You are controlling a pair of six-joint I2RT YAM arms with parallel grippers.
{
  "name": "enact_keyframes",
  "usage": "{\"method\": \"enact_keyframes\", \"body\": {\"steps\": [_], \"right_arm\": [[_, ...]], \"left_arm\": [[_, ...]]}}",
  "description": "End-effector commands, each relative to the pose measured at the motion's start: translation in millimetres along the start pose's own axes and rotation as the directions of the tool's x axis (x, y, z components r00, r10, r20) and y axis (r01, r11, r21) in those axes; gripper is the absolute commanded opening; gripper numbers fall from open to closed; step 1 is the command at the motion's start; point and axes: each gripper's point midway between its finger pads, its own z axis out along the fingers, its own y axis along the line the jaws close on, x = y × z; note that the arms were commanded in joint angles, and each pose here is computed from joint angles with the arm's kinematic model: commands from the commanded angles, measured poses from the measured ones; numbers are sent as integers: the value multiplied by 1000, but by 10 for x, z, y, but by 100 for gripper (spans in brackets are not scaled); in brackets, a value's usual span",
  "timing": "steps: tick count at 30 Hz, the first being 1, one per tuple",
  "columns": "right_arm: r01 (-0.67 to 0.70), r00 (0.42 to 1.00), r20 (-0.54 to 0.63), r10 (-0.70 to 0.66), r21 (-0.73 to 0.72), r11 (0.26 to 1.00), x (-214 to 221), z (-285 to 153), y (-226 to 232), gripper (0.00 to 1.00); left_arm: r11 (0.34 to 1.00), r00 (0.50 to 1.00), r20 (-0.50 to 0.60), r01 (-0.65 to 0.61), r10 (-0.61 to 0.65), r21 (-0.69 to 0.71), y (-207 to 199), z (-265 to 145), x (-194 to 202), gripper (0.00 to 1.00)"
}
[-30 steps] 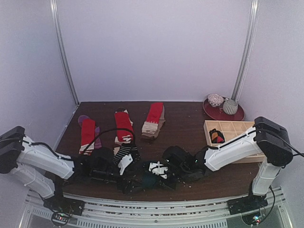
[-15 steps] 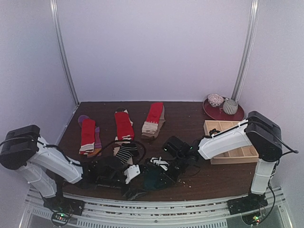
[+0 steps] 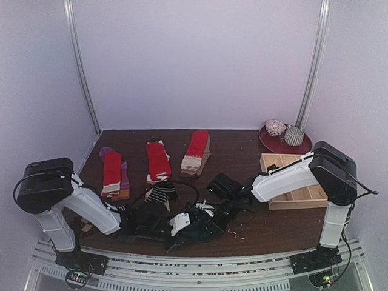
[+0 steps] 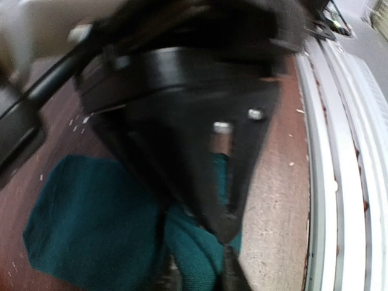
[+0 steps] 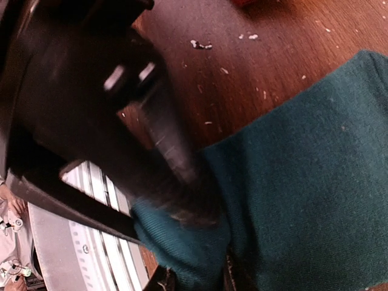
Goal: Roll the socks
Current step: Roll the sock at the center of the board.
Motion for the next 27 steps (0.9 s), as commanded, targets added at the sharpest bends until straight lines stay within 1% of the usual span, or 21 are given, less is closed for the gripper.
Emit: {"method": "enact_keyframes", "body": {"steps": [1, 2, 5, 6, 8, 9, 11, 12, 14, 15, 17, 20, 22, 23, 25, 27], "right_arm": [[-149, 968, -189, 166, 101, 984, 667, 127, -262, 20], [-143, 972, -174, 159, 100, 985, 634, 113, -255, 21], [-101, 989, -100, 112, 106, 989, 475, 28, -232, 38], [-79, 994, -61, 87, 119, 990, 410, -20, -235, 40], [-20, 999, 50, 13, 146, 989, 227, -176, -212, 41], [30, 989, 137, -53, 163, 986, 65, -279, -171, 42], [112, 947, 272, -171, 218, 969, -91, -500, -94, 46], [166, 910, 333, -246, 250, 954, -155, -619, -27, 47], [255, 832, 400, -384, 338, 906, -185, -794, 57, 49], [306, 792, 406, -455, 381, 872, -161, -833, 106, 51], [394, 725, 370, -582, 470, 790, -110, -845, 171, 53], [492, 656, 277, -702, 548, 676, -80, -763, 252, 54], [536, 635, 221, -740, 564, 628, -68, -672, 256, 54], [551, 630, 203, -750, 563, 615, -84, -630, 261, 55], [579, 626, 169, -761, 554, 599, -80, -532, 243, 54], [600, 624, 142, -769, 543, 587, -76, -430, 232, 54]], "left_arm": [[999, 1000, -1, 24, -24, 27, -49, 81, 65, 0], [999, 999, -8, 34, -34, 32, -58, 82, 107, 0], [997, 997, -26, 75, -74, 35, -72, 53, 201, 0], [995, 995, -28, 94, -94, 34, -74, 32, 214, 0], [988, 988, -49, 150, -149, 24, -54, -11, 279, 0], [983, 982, -67, 180, -177, 38, -65, -25, 312, 0], [970, 967, -104, 240, -234, 48, -75, -56, 383, 0], [963, 958, -126, 265, -256, 57, -90, -65, 415, 0], [948, 939, -182, 310, -291, 80, -137, -69, 491, 0], [939, 927, -212, 332, -309, 87, -160, -67, 537, 0], [915, 897, -275, 387, -345, 112, -220, -65, 636, 0], [867, 846, -343, 477, -408, 143, -276, -93, 773, 0], [839, 818, -365, 523, -445, 151, -283, -116, 836, 0], [830, 805, -378, 539, -457, 145, -276, -122, 881, 0], [816, 787, -400, 560, -470, 142, -285, -128, 945, 0], [807, 780, -408, 571, -475, 151, -295, -112, 954, 0]]}}
